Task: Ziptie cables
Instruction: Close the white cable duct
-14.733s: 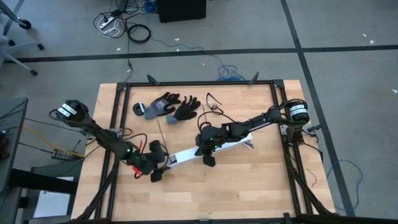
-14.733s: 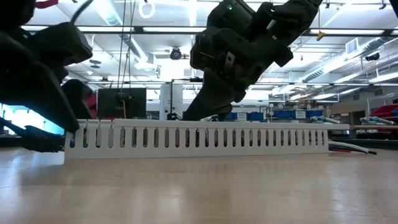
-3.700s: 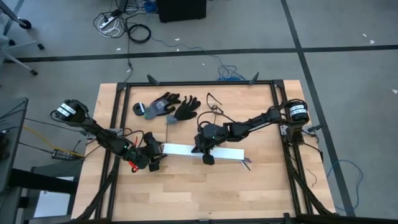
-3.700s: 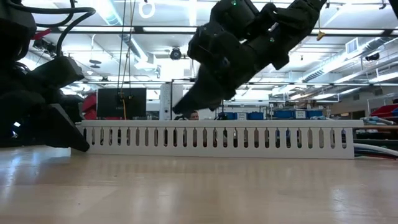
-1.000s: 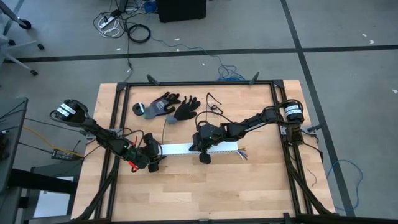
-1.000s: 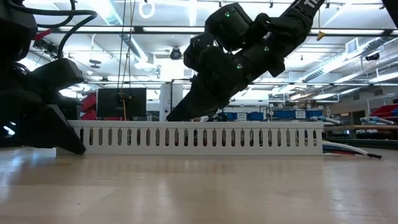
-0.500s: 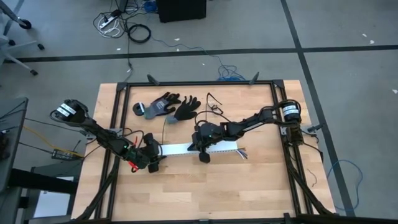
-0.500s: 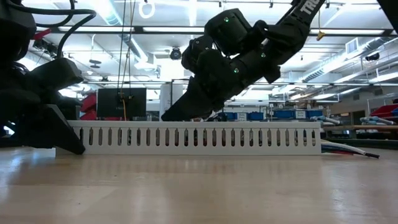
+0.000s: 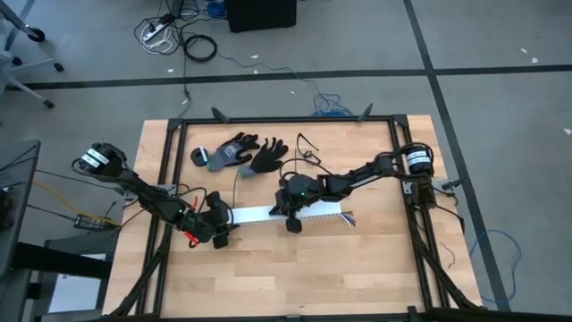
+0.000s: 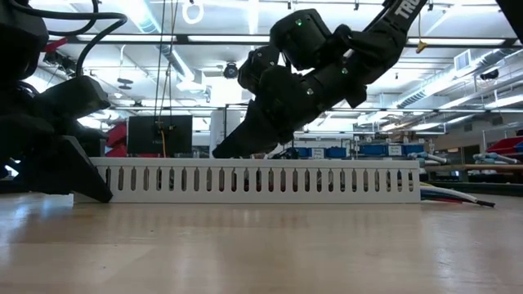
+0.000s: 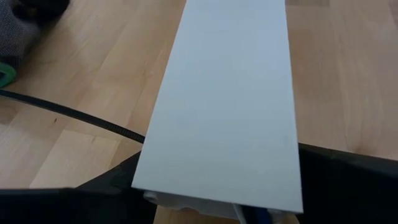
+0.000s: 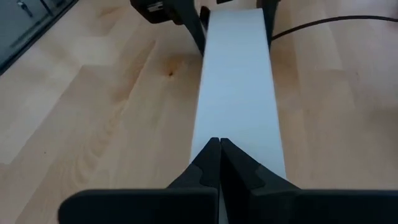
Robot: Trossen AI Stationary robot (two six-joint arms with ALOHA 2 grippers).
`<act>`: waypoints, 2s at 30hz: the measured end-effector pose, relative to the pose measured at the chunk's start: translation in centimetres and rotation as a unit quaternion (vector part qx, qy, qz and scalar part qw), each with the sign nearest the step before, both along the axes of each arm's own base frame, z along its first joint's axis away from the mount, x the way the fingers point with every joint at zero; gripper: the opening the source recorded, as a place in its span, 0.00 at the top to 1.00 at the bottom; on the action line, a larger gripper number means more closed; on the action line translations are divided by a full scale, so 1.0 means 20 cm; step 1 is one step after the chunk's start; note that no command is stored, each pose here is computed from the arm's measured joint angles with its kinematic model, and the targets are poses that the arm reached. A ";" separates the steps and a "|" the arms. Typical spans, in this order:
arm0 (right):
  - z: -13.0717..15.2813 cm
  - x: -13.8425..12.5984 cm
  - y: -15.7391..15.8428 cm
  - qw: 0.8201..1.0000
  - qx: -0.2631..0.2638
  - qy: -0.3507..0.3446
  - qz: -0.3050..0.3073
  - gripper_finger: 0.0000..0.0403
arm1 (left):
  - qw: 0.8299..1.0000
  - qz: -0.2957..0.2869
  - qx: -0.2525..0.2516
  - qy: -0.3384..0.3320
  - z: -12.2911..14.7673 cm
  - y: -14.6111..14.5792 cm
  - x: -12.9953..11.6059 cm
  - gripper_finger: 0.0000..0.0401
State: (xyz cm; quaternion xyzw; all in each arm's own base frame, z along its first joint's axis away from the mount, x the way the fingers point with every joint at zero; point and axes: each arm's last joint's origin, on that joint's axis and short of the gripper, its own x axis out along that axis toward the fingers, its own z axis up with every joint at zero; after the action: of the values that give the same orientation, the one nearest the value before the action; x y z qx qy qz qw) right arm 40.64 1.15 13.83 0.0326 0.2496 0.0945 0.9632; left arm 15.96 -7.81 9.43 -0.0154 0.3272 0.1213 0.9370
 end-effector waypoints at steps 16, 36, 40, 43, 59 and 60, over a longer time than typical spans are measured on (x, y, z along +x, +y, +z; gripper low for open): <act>0.05 -0.05 0.01 0.998 -0.015 0.050 -0.019 1.00 | 1.000 0.000 0.002 0.002 0.00 0.00 0.00 0.35; 0.19 -0.06 0.00 1.000 -0.016 0.003 -0.021 0.98 | 0.999 -0.025 0.002 -0.032 0.05 -0.01 0.04 0.23; 0.18 -0.06 0.00 1.000 -0.010 0.008 -0.024 0.92 | 0.999 -0.038 -0.031 -0.017 0.06 -0.02 0.06 0.17; 0.18 -0.06 0.00 1.000 -0.010 0.007 -0.024 0.86 | 0.999 -0.037 -0.022 0.011 0.08 -0.03 0.09 0.15; 0.32 -0.09 -0.01 0.999 -0.009 -0.039 -0.031 0.50 | 0.970 -0.012 0.121 0.212 0.49 -0.07 0.21 0.14; 0.35 -0.10 -0.01 0.998 -0.012 -0.045 -0.030 0.50 | 0.966 -0.008 0.130 0.225 0.52 -0.06 0.20 0.14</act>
State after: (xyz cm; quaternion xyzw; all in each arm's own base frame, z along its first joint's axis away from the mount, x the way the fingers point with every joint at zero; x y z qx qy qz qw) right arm 38.73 1.02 20.75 0.0238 0.2058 0.0642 0.9762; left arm 19.98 -9.06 19.86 0.1368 0.5108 0.1552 0.8344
